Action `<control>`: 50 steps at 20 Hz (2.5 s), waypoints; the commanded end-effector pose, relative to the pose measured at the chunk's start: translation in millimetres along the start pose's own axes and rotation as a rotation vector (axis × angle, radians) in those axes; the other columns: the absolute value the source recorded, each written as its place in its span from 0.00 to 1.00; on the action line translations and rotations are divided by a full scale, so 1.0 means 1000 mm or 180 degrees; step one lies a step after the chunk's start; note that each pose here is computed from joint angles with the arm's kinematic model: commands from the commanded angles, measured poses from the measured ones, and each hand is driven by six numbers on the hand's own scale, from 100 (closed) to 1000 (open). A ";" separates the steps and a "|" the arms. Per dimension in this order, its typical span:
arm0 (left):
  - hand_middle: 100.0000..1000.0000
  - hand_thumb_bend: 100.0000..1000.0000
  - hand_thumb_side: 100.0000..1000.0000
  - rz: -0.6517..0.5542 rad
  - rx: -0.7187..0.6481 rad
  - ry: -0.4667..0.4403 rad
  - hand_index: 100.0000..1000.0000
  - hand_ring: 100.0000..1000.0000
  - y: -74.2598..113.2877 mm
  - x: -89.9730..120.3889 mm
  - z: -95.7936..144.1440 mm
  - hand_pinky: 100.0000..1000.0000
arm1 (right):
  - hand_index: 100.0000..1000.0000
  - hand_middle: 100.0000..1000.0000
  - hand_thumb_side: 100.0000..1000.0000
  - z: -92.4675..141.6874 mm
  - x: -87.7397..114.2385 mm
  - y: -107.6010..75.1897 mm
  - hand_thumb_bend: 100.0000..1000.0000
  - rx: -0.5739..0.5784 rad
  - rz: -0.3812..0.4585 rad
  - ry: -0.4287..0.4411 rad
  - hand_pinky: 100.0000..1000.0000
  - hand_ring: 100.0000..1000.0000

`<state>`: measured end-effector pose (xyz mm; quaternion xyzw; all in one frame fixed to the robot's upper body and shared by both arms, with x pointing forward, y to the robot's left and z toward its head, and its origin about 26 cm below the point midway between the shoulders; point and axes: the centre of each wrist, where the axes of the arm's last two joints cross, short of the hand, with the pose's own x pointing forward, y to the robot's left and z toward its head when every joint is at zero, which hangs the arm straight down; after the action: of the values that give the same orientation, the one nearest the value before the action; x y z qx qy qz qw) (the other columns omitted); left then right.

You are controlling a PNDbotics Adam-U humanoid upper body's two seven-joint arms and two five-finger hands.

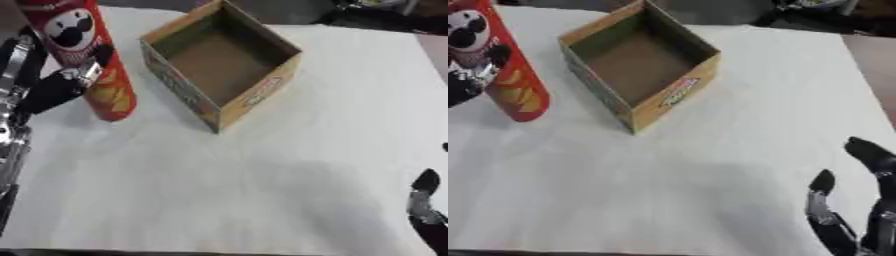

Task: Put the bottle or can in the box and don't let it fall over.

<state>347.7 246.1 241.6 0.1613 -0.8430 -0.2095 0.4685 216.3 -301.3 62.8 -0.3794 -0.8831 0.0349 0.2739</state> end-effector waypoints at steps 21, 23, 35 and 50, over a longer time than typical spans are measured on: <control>0.85 0.00 0.46 0.0224 -0.0134 -0.0574 0.48 1.00 -0.041 0.072 -0.095 1.00 | 0.76 0.71 0.35 -0.002 -0.009 -0.027 0.00 -0.0643 -0.0091 -0.0078 0.83 0.70; 0.84 0.00 0.48 0.0262 -0.0119 -0.0565 0.47 1.00 -0.051 0.068 -0.103 1.00 | 0.76 0.71 0.35 -0.003 -0.009 -0.026 0.00 -0.0647 -0.0114 -0.0090 0.83 0.69; 0.98 0.15 0.51 -0.0344 -0.0236 -0.0571 0.96 1.00 -0.092 0.008 -0.124 1.00 | 0.76 0.70 0.35 -0.003 -0.007 -0.021 0.00 -0.0677 -0.0215 -0.0148 0.83 0.69; 0.96 0.22 0.59 -0.0783 -0.0235 -0.0362 0.97 1.00 -0.086 -0.006 -0.123 1.00 | 0.75 0.70 0.36 0.002 -0.006 -0.022 0.00 -0.0655 -0.0191 -0.0108 0.83 0.69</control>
<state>463.7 148.7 238.1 0.2301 -0.8246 -0.3156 0.4092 205.0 -319.6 57.3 -0.4030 -0.8660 -0.0096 0.2958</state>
